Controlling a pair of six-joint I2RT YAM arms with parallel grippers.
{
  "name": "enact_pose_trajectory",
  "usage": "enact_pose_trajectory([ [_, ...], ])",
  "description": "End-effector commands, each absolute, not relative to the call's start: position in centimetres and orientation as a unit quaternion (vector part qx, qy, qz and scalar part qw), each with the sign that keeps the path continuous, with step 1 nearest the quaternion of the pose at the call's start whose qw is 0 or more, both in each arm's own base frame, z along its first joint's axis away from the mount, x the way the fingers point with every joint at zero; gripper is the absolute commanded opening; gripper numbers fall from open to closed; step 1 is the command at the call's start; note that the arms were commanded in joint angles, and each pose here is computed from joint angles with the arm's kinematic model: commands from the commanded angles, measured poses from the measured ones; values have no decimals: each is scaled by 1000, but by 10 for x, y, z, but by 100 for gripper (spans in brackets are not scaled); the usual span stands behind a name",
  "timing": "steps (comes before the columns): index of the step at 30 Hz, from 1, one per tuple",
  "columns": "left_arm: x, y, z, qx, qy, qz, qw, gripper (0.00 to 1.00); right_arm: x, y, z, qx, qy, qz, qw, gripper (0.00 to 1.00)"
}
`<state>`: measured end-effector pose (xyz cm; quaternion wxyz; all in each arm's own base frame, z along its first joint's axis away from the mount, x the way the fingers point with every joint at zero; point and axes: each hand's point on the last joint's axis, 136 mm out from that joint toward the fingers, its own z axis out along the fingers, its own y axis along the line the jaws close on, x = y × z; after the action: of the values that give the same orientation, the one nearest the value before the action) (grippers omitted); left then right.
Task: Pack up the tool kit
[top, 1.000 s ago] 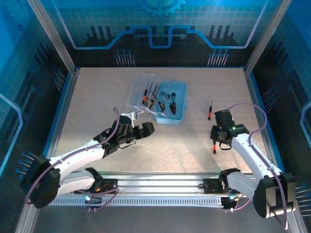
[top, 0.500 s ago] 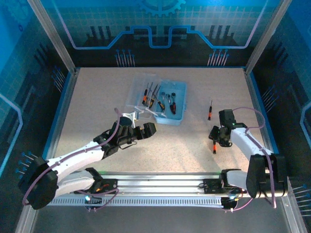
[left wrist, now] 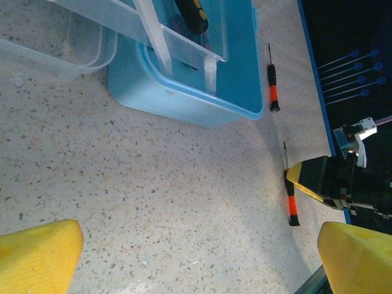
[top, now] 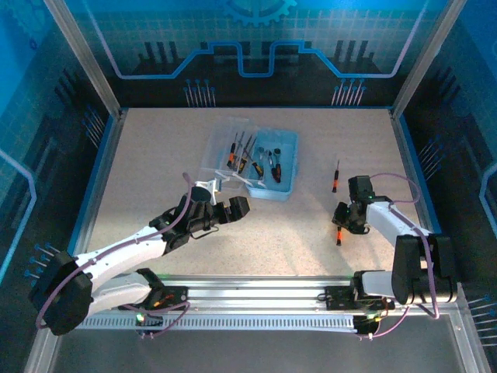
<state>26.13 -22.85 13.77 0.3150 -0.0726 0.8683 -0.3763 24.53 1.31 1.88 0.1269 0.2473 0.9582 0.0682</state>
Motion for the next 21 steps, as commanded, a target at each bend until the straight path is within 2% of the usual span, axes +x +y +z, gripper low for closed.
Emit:
enact_pose_trajectory([
  [1, 266, -226, 149, -61, 867, -362, 337, 99, 247, 12, 17, 256, 955, 79, 126, 25],
  [7, 266, -219, 157, -55, 867, -348, 353, 99, 249, 15, 18, 251, 957, 85, 121, 24],
  [11, 266, -217, 159, -55, 865, -347, 358, 99, 249, 17, 18, 248, 957, 92, 118, 30],
  [21, 265, -215, 159, -55, 867, -342, 359, 99, 252, 25, 15, 244, 956, 114, 116, 20],
])
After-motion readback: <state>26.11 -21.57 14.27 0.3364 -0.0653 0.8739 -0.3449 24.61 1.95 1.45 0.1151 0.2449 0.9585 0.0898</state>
